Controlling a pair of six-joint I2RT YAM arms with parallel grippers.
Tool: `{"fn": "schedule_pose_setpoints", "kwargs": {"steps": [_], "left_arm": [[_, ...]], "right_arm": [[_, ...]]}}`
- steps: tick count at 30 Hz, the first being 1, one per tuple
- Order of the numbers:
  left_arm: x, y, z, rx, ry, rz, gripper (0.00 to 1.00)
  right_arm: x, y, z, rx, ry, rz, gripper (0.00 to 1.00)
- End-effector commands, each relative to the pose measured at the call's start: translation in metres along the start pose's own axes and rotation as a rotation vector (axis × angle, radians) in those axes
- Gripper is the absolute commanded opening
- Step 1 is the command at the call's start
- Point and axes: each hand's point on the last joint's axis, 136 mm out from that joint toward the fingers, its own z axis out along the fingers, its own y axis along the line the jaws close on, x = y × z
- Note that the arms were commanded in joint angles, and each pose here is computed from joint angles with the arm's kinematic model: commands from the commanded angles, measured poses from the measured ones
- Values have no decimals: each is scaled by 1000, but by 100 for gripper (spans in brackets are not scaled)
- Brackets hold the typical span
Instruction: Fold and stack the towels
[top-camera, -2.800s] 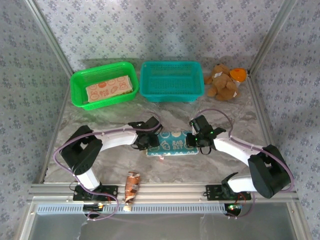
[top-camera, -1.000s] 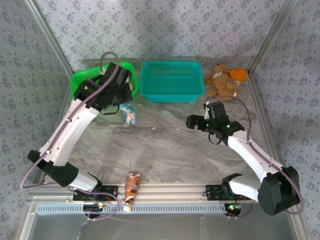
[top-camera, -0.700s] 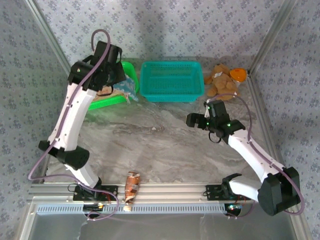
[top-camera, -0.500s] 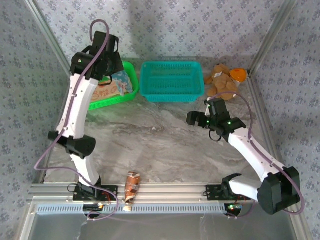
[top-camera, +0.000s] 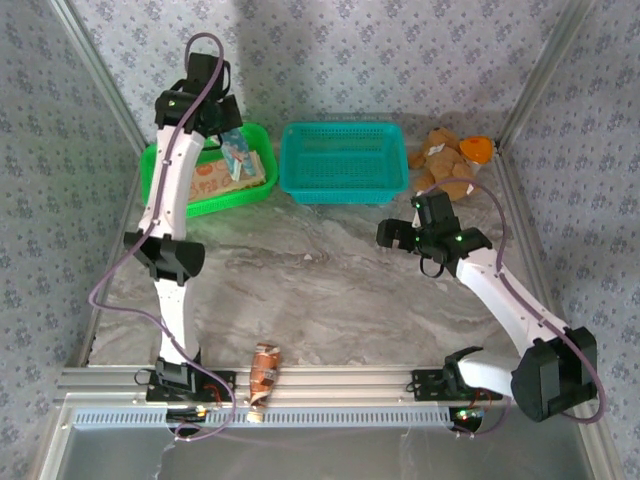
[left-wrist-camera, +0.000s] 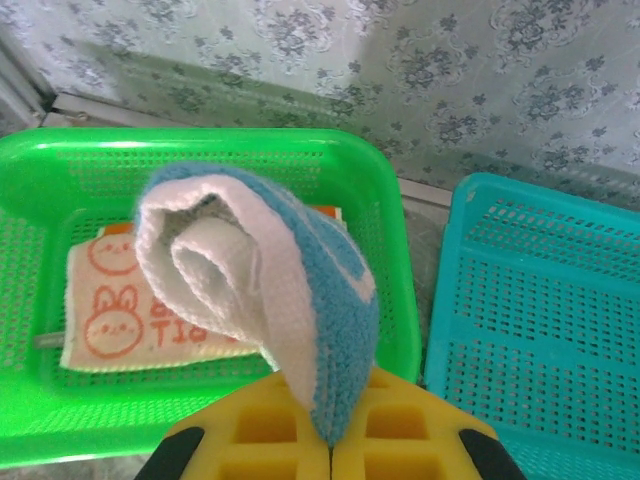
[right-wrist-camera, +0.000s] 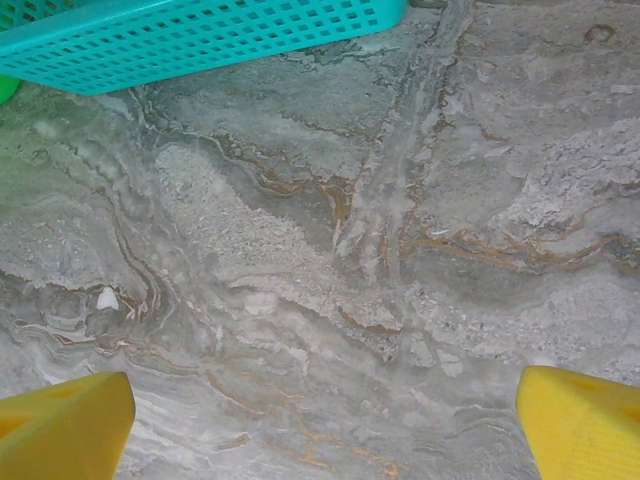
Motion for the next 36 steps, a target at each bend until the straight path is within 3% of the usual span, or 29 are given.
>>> {"fn": "schedule_pose_setpoints", "kwargs": {"steps": [1, 9, 16, 27, 36], "left_arm": [[-17, -20, 5, 97, -57, 23, 0], [-9, -53, 43, 243, -12, -35, 0], [-16, -76, 51, 363, -23, -72, 0], [-20, -91, 52, 474, -14, -103, 0], [-12, -76, 72, 460, 32, -98, 0]], "right_arm": [[-4, -6, -5, 38, 6, -11, 100], [-1, -15, -2, 60, 32, 3, 100], [1, -21, 2, 69, 44, 15, 100], [5, -22, 12, 62, 82, 31, 100], [9, -23, 15, 60, 104, 33, 100]]}}
